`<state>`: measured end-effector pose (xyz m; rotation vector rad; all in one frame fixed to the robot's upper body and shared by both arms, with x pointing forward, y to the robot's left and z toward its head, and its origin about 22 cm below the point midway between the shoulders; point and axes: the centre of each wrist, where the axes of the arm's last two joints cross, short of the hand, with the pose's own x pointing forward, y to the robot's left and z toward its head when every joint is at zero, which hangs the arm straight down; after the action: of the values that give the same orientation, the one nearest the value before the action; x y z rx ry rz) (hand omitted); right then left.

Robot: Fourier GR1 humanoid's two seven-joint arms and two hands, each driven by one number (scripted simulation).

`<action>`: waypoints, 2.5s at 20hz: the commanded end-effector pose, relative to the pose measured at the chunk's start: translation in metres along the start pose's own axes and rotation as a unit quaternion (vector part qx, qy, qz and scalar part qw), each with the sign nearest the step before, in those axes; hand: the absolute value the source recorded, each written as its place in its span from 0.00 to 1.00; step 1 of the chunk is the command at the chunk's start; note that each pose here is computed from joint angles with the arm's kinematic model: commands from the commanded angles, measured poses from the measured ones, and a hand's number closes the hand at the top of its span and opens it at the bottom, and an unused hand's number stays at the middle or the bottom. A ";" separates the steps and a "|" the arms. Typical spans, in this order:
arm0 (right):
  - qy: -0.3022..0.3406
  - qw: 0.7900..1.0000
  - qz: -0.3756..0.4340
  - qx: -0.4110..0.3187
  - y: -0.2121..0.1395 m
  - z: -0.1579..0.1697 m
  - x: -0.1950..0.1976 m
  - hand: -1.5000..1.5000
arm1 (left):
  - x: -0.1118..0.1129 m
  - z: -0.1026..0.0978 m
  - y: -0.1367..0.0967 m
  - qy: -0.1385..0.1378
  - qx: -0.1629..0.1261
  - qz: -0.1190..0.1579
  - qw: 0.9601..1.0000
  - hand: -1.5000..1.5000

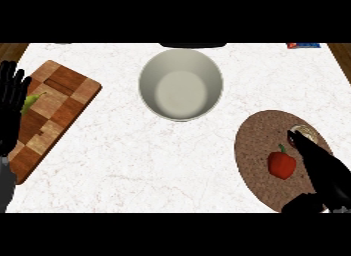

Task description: Pick the bell pepper from the placemat and place it in the bowl

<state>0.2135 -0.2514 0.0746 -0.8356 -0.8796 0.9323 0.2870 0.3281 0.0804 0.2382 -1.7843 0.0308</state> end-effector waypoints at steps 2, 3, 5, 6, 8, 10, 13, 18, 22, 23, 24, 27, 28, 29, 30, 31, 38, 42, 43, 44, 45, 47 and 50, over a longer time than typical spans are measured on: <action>-0.011 1.000 -0.002 0.004 0.015 -0.033 -0.012 0.00 | -0.007 -0.016 0.000 -0.005 0.004 0.001 1.000 0.50; 0.006 1.000 0.010 0.008 0.002 -0.030 -0.007 0.00 | 0.003 -0.011 -0.002 -0.001 -0.002 0.003 1.000 0.50; 0.012 1.000 0.004 0.012 0.018 -0.026 -0.023 0.00 | 0.003 -0.003 0.011 -0.006 0.003 -0.002 1.000 0.50; 0.018 1.000 0.004 0.013 0.021 -0.033 -0.003 0.00 | 0.010 -0.003 0.007 -0.001 -0.004 -0.002 1.000 0.50; 0.004 1.000 0.008 0.018 0.023 -0.040 0.012 0.00 | -0.012 0.004 0.006 -0.004 0.010 0.000 1.000 0.50; 0.014 1.000 0.009 0.012 0.033 -0.031 0.004 0.00 | -0.007 -0.005 -0.006 -0.004 0.001 -0.001 1.000 0.50; 0.015 1.000 0.013 0.021 0.041 -0.045 -0.004 0.00 | 0.011 -0.004 0.005 0.002 0.003 -0.001 1.000 0.50; 0.035 0.999 0.008 0.029 0.044 -0.062 -0.025 0.00 | -0.007 0.009 0.015 -0.005 -0.001 0.001 1.000 0.50; 0.051 0.998 0.001 0.028 0.065 -0.053 -0.016 0.00 | 0.001 -0.006 0.009 0.009 0.003 -0.007 1.000 0.50; 0.059 0.997 -0.002 0.040 0.067 -0.075 -0.021 0.00 | 0.002 -0.005 0.002 0.001 0.001 0.005 1.000 0.50; 0.055 0.998 0.012 0.034 0.035 -0.066 -0.018 0.00 | 0.012 -0.003 -0.006 -0.002 0.004 -0.002 1.000 0.50; 0.028 0.999 0.023 0.015 0.058 -0.069 -0.030 1.00 | -0.007 -0.010 0.007 -0.007 0.006 -0.002 1.000 0.50; 0.010 1.000 0.013 -0.007 0.043 -0.079 -0.019 1.00 | -0.015 -0.014 0.006 0.008 -0.001 0.001 1.000 0.50; 0.012 1.000 0.022 -0.011 0.046 -0.073 -0.026 1.00 | 0.010 -0.027 0.005 -0.004 0.001 -0.006 1.000 0.50; 0.010 0.999 0.018 -0.026 0.067 -0.055 -0.034 1.00 | -0.006 -0.011 -0.002 0.001 0.004 -0.004 1.000 0.50; 0.000 0.999 0.026 -0.025 0.046 -0.054 -0.026 1.00 | -0.010 -0.007 -0.010 -0.004 -0.002 -0.013 1.000 0.50; 0.056 0.997 0.038 -0.034 0.055 -0.043 -0.054 1.00 | 0.010 -0.012 0.011 -0.005 0.006 -0.005 1.000 0.50; 0.169 0.985 0.016 -0.029 0.067 -0.010 -0.115 1.00 | -0.003 0.002 0.002 0.006 0.010 0.003 1.000 0.50; 0.165 0.985 0.024 -0.032 0.048 0.010 -0.116 1.00 | -0.007 0.012 0.010 0.010 0.021 0.004 1.000 0.50; 0.171 0.984 0.029 -0.045 0.056 0.012 -0.113 1.00 | 0.012 0.003 0.006 0.001 0.011 -0.006 1.000 0.50; 0.169 0.984 0.017 -0.050 0.048 0.031 -0.102 1.00 | 0.000 0.009 0.004 -0.003 0.014 -0.007 1.000 0.50; 0.167 0.983 0.028 -0.066 0.039 0.034 -0.116 1.00 | 0.013 -0.012 0.004 0.001 0.013 -0.006 1.000 0.50; 0.166 0.981 0.038 -0.096 0.021 0.071 -0.108 1.00 | 0.010 0.003 0.016 0.000 0.017 -0.004 1.000 0.50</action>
<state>0.1331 -0.3274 0.0272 -1.0968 -0.6678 0.7591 0.2873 0.3372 0.0866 0.2599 -1.7776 0.0479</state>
